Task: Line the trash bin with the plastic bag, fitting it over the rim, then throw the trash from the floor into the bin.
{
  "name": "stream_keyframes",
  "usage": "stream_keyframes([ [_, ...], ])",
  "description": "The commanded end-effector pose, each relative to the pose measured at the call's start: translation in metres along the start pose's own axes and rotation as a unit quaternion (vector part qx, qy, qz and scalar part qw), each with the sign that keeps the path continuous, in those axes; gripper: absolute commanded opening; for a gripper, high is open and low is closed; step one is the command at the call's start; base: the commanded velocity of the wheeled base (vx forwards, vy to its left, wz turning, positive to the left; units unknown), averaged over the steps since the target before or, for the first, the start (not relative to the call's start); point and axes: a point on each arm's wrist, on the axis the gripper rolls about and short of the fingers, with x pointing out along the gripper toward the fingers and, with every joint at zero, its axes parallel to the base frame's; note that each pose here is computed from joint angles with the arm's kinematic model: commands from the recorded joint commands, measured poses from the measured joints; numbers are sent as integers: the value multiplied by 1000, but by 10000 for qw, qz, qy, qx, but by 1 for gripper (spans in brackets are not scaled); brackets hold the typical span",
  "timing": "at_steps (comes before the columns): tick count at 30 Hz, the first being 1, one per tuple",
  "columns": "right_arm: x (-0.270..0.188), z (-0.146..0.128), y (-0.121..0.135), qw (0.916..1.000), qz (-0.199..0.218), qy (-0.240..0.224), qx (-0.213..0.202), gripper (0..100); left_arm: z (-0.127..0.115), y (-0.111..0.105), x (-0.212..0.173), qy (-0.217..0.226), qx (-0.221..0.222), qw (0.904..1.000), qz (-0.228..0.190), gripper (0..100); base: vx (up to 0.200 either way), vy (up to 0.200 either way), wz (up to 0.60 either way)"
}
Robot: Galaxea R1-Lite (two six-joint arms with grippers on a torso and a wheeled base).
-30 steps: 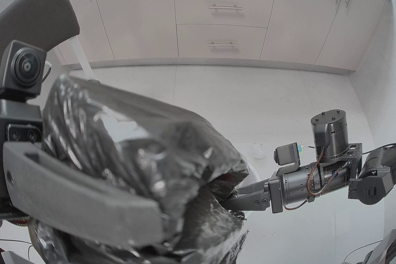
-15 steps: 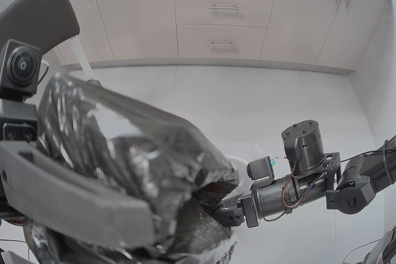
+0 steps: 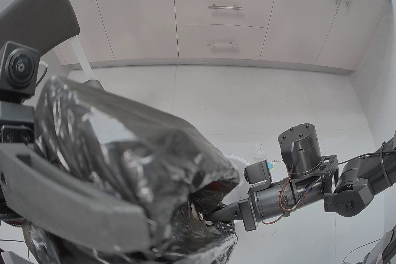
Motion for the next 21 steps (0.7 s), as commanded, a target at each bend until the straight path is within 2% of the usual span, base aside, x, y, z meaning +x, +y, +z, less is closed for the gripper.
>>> stream_keyframes([
  [1, -8, 2, 7, 9999, 20, -107, -67, 0, -1, -2, -1, -9, 8, 10000, -1, 0, 0, 0, 0],
  [5, -28, 6, 11, 9990, -103, -409, -127, 0, -5, -1, -4, -20, -26, 10000, 50, 0, 0, 0, 0],
  [8, -44, 9, 13, 9965, -374, -726, -159, 0, -7, 2, -5, -39, -61, 9999, 127, 0, 0, 0, 0],
  [11, -62, 14, 18, 9902, -751, -1153, -216, 0, -8, 13, -11, -109, -167, 9992, 359, 0, 0, 0, 0],
  [12, -62, 14, 18, 9902, -751, -1153, -216, 0, -8, 13, -11, -109, -167, 9992, 359, 0, 0, 0, 0],
  [14, -78, 19, 24, 9849, -859, -1490, -206, 0, -7, 27, -16, -172, -208, 9979, 589, 0, 0, 0, 0],
  [18, -91, 25, 30, 9801, -888, -1756, -249, 0, -5, 45, -18, -181, -212, 9965, 787, 0, 0, 0, 0],
  [21, -102, 27, 30, 9746, -1029, -1967, -303, 0, -3, 67, -18, -180, -160, 9948, 986, 0, 0, 0, 0],
])
